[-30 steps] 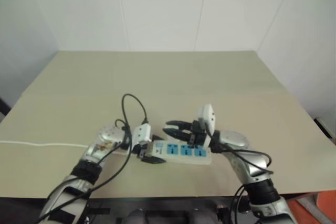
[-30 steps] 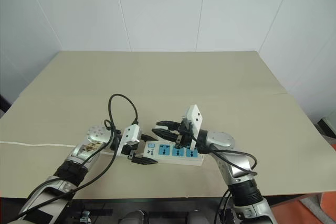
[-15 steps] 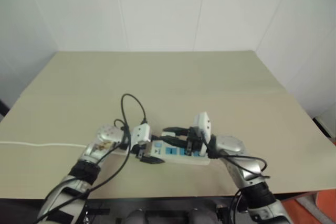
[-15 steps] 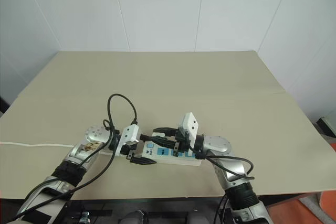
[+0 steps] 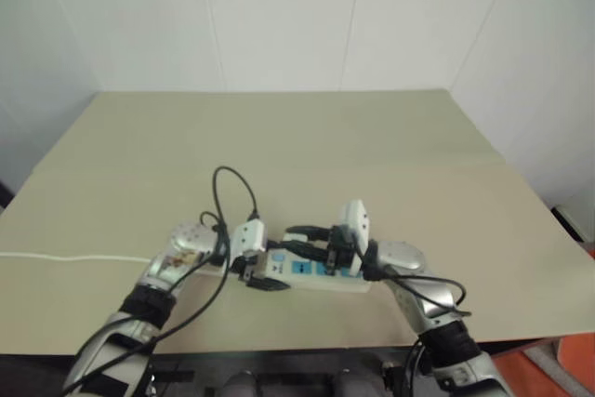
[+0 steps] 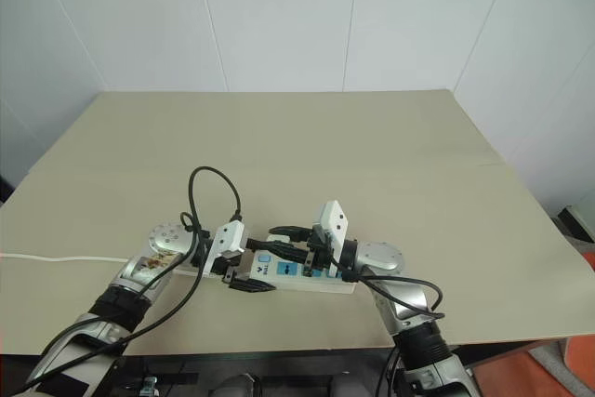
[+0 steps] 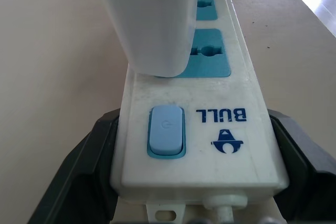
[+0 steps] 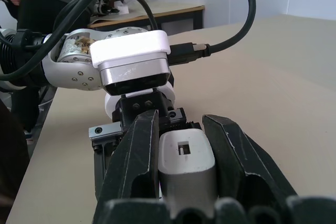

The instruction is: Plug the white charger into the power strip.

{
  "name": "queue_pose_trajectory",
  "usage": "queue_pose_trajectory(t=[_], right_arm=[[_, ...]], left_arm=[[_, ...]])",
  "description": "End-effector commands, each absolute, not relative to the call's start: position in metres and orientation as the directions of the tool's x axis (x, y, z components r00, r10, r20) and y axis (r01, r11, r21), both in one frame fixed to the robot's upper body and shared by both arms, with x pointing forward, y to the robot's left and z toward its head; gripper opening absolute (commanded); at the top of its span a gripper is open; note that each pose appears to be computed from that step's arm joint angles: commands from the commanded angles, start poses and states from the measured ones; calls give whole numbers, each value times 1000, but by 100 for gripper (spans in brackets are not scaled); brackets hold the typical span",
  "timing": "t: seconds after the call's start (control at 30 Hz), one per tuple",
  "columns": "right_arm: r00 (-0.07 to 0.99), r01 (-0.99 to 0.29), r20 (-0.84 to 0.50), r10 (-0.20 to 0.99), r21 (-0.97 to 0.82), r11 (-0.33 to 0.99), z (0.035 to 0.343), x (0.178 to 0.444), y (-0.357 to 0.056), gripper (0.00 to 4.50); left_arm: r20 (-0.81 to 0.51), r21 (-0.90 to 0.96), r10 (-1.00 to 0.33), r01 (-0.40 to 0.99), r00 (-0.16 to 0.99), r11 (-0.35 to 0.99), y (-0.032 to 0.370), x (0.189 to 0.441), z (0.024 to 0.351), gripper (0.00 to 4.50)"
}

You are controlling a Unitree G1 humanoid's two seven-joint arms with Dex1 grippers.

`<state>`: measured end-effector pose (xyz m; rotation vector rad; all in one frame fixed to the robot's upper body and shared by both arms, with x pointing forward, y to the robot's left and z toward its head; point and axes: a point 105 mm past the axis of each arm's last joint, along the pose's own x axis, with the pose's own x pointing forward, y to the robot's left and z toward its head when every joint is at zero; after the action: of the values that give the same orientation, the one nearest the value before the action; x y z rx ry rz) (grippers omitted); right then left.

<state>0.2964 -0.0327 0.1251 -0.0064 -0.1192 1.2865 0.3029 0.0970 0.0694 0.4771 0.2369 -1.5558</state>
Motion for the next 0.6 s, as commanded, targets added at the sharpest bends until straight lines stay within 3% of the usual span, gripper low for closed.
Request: queue_pose_trajectory(t=[0.03,0.6], right_arm=[[299,-946,76,951,-104,306,127,302,-40,119],[290,-946,-20,957,-155,284,116,301,-58,119]], left_arm=[[-536,77,-844,995,-12,-64,111,294,48,331],[-528,86,-849,995,2,-51,109,298,47,331]])
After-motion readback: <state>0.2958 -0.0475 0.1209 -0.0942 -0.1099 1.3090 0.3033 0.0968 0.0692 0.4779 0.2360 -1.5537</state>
